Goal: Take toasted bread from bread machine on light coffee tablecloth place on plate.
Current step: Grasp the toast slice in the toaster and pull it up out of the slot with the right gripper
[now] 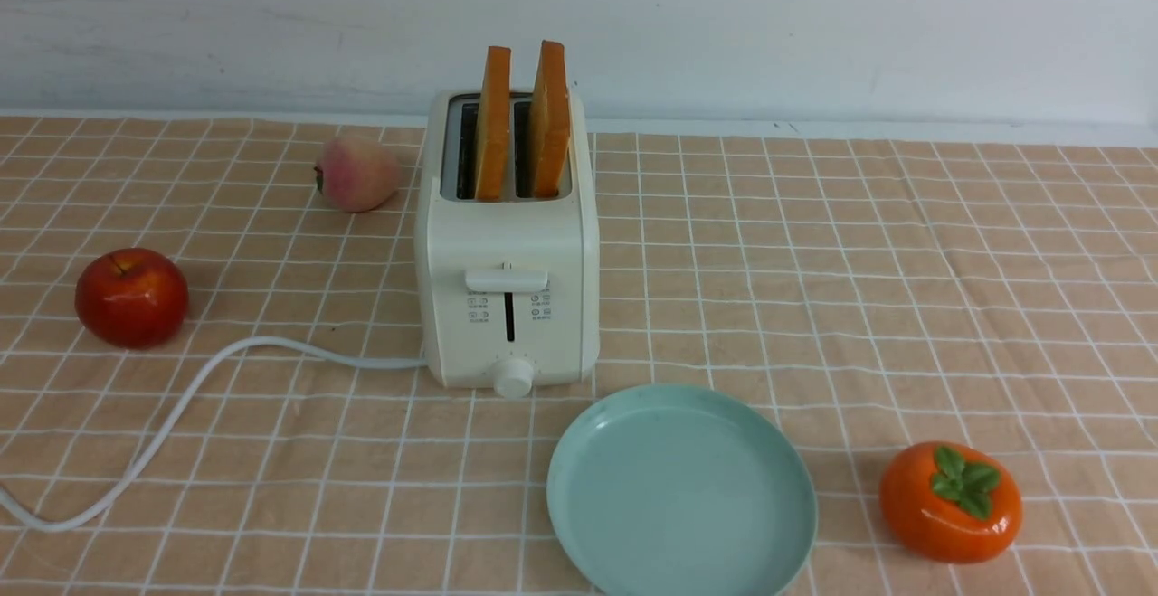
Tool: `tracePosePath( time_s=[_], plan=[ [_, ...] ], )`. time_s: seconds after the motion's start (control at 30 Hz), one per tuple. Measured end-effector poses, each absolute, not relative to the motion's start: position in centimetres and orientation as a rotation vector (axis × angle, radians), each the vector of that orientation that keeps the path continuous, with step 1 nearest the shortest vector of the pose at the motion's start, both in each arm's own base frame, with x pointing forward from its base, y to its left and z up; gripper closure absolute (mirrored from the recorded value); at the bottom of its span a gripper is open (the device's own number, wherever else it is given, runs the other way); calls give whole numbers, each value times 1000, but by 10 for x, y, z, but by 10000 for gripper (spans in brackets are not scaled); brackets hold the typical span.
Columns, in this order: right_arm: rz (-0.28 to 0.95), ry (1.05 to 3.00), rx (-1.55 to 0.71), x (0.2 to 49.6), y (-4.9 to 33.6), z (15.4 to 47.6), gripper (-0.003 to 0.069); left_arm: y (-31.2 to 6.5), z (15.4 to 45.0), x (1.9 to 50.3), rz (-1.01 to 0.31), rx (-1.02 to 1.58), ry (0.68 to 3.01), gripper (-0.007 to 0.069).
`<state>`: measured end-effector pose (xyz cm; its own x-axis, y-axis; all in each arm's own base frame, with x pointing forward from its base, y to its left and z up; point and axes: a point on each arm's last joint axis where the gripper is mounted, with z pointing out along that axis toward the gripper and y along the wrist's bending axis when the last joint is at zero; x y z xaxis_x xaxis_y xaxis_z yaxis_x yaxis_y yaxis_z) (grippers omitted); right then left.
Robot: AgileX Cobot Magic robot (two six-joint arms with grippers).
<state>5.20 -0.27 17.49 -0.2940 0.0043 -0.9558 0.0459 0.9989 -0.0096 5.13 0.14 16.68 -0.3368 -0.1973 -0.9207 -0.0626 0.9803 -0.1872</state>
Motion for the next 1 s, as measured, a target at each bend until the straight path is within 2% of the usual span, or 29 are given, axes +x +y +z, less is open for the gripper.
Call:
tracePosePath(
  time_s=[0.2, 0.43, 0.57, 0.73, 0.87, 1.0],
  plan=[
    [-45, 1828, 32, 53, -3, 177, 419, 0, 172, 53, -158, -181, 1854, 428],
    [-48, 1639, 26, 56, -3, 193, 419, -2, 190, 57, -196, -148, 1648, 428],
    [-4, 1459, 62, 56, -2, 209, 419, -3, 206, 56, -226, -119, 1471, 424],
    [56, 1380, 106, 55, -2, 216, 419, -4, 213, 55, -238, -106, 1394, 417],
    [57, 1355, 100, 55, -2, 218, 419, -4, 215, 55, -240, -103, 1378, 412],
    [70, 1245, 95, 52, -2, 228, 419, -5, 225, 52, -282, -104, 1260, 408]
  ],
)
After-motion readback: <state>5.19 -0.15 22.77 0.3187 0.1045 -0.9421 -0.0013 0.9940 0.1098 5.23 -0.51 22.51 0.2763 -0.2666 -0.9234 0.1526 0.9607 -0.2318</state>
